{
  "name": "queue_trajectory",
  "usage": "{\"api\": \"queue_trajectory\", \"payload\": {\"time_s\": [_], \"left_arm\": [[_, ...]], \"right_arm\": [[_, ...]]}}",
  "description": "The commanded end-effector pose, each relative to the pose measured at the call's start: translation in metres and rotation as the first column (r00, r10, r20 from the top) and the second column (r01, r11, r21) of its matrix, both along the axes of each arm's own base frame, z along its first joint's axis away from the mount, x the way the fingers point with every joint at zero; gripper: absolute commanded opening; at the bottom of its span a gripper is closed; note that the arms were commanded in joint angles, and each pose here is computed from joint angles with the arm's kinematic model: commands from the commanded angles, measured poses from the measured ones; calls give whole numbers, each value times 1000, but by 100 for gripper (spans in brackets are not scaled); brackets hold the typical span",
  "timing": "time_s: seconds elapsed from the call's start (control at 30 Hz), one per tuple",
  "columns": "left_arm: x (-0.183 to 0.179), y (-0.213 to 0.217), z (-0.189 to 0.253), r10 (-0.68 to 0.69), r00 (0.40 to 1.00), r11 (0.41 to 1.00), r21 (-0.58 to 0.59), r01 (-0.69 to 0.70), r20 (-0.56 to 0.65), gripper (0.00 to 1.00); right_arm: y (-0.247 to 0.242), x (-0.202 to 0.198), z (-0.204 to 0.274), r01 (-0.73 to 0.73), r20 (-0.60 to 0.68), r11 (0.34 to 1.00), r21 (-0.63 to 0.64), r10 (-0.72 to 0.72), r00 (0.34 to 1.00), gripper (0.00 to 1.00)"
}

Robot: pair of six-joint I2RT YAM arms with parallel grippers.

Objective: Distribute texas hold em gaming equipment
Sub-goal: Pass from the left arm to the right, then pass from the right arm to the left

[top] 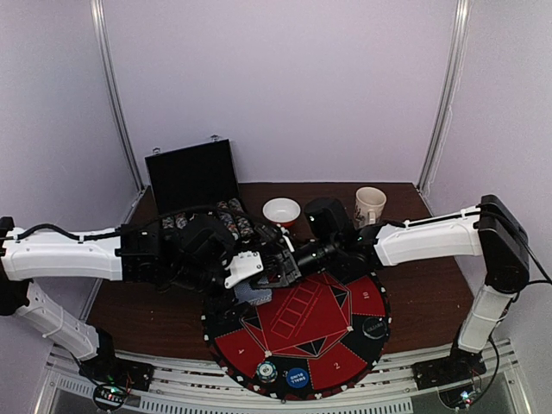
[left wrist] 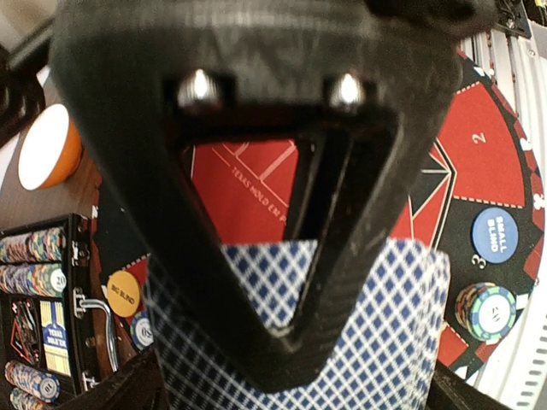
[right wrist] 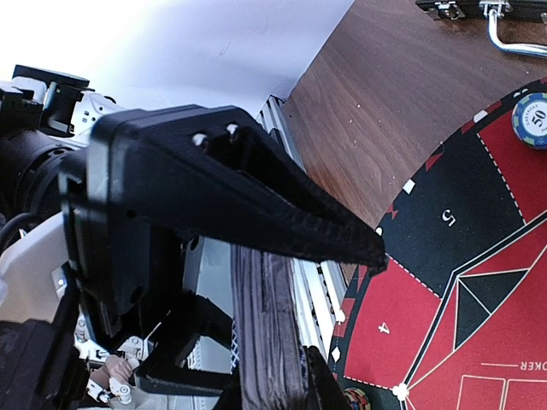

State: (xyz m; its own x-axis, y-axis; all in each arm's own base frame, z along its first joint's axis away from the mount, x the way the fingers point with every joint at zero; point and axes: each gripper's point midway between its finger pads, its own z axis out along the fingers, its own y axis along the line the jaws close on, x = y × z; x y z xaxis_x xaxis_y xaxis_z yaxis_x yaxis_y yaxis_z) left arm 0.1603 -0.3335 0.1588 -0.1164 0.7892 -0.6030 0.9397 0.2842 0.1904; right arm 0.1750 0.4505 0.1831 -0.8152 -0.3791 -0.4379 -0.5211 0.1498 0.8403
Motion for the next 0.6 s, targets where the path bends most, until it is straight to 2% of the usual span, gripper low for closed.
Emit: {"api": "queue_trajectory", "payload": {"time_s": [0.0, 0.03, 0.13, 0.2, 0.37, 0.43, 0.5, 0.57], "left_arm": [[10, -17, 7, -23, 997, 998, -53, 27, 68, 91], [10, -18, 7, -24, 997, 998, -56, 28, 71, 88], [10, -20, 13, -28, 997, 996, -80, 34, 76, 66], [9, -18, 12, -26, 997, 996, -81, 32, 74, 57], [6, -11, 3, -18, 999, 998, -54, 21, 49, 55], [4, -10, 4, -19, 999, 998, -57, 21, 41, 49], [4, -10, 5, -18, 999, 998, -62, 20, 39, 49], [4, -9, 8, -15, 999, 998, -66, 18, 44, 49]], "right_arm": [[0, -2, 22, 1, 29, 999, 51, -2, 1000, 0], [0, -2, 22, 3, 30, 999, 52, -4, 1000, 0], [-1, -2, 19, 7, 32, 999, 45, -8, 999, 0], [-2, -2, 17, 3, 31, 999, 42, -5, 1000, 0], [-3, -4, 19, -7, 40, 999, 41, 5, 999, 0], [-4, -3, 15, -3, 54, 1000, 17, 2, 999, 8], [-6, 1, 10, 16, 76, 1000, -17, -15, 997, 19], [-7, 4, 5, 31, 93, 998, -46, -27, 995, 26]]}}
